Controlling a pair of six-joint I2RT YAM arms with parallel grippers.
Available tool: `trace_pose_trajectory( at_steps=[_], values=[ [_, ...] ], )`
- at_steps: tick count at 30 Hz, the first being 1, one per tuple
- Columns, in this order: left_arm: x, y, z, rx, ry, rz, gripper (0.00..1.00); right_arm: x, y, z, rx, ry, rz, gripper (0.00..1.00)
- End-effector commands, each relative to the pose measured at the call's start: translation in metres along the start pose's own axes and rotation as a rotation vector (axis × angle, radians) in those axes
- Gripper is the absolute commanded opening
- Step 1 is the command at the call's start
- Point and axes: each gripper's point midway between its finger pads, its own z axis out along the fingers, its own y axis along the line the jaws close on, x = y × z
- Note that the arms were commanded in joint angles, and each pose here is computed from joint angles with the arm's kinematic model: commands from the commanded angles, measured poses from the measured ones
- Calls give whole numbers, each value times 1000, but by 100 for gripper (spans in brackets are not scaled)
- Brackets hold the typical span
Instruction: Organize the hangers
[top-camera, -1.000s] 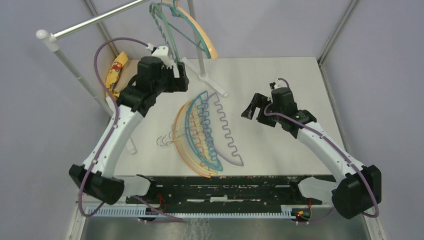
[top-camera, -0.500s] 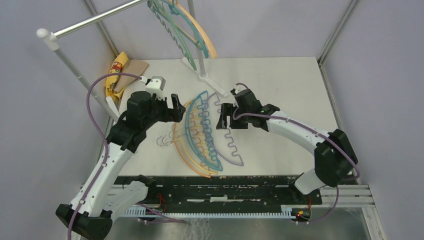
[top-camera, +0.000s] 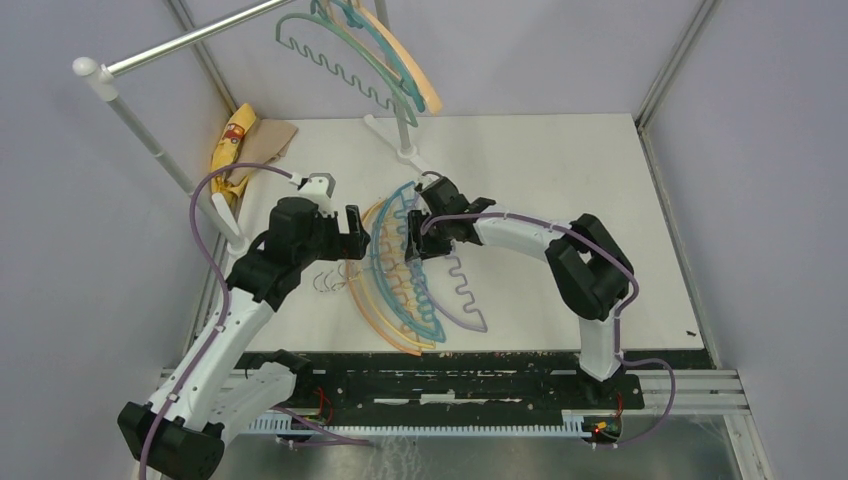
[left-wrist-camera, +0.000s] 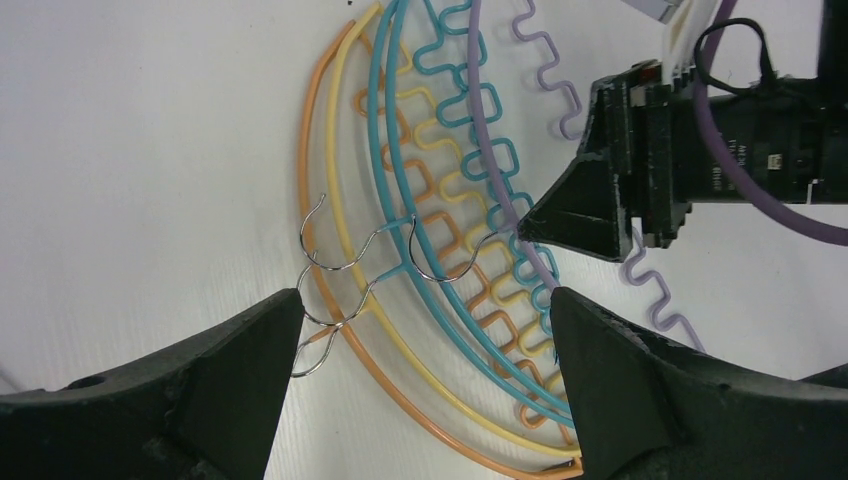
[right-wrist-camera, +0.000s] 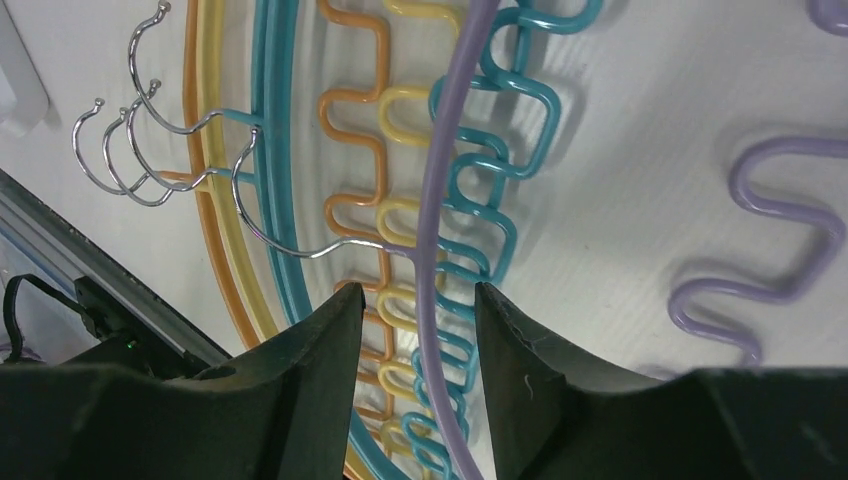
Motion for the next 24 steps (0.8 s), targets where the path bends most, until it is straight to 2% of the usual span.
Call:
trace_pose_trajectory(
  at_steps=[1,11,13,17,19,24],
  values=[
    [-12,-8,-3,30,-58,-43,100,-19,28,13,-73,-42,-38,53],
    [-15,-11,-9,52,-77,-44,98,-36,9,45,49,-66,-44,50],
    [-15,-12,-9,54,-80,-43,98,-34,4,56,63,-51,-39,40],
    [-14,-15,-10,76,-67,-35,97,-28,-2,69,70,-41,-9,2],
    [-13,-19,-10,97,-63,-33,95,-30,0,63,59,-74,5,1],
    [-13,-24,-14,133,-69,-20,91,-73,26,-10,-35,-288,53,1]
  ],
)
